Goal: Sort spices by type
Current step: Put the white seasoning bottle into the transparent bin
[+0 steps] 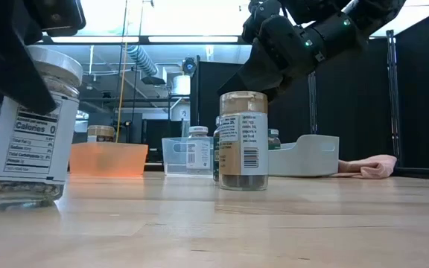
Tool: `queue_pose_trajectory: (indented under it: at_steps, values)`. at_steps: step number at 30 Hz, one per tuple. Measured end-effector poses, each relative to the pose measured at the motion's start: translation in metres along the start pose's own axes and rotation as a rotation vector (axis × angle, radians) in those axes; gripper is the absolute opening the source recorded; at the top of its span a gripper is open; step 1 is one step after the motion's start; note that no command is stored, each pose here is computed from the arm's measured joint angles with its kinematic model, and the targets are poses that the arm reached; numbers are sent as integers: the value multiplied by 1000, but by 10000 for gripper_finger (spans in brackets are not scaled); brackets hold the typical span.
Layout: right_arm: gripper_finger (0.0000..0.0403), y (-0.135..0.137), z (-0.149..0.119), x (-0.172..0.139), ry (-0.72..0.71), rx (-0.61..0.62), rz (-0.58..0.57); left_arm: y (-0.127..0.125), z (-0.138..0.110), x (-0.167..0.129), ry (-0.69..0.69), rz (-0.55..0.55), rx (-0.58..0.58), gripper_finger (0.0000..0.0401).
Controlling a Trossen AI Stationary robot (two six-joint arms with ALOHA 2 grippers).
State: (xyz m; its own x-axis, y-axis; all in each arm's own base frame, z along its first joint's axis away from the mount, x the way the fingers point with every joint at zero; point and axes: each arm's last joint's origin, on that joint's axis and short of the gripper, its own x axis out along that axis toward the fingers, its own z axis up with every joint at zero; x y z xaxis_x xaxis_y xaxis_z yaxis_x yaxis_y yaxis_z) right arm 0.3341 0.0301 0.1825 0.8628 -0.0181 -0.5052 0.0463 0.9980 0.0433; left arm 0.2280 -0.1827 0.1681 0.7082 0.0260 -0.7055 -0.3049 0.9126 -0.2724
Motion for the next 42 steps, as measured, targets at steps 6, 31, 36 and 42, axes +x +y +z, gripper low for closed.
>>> queue_pose_trajectory:
  at_steps: [6, 31, 36, 42]
  values:
    - [331, 1, 3, 0, -38, 2, 5, 17, 14, -6, 6, 83, -29, 232]
    - [330, -11, 21, -3, -200, 30, -45, 148, 182, -72, -573, 575, -197, 202]
    - [331, -12, 21, -3, -198, 41, -48, 172, 197, -68, -546, 513, -155, 202]
    - [329, -13, 21, -3, -200, 45, -82, 182, 205, -46, -515, 400, -131, 202]
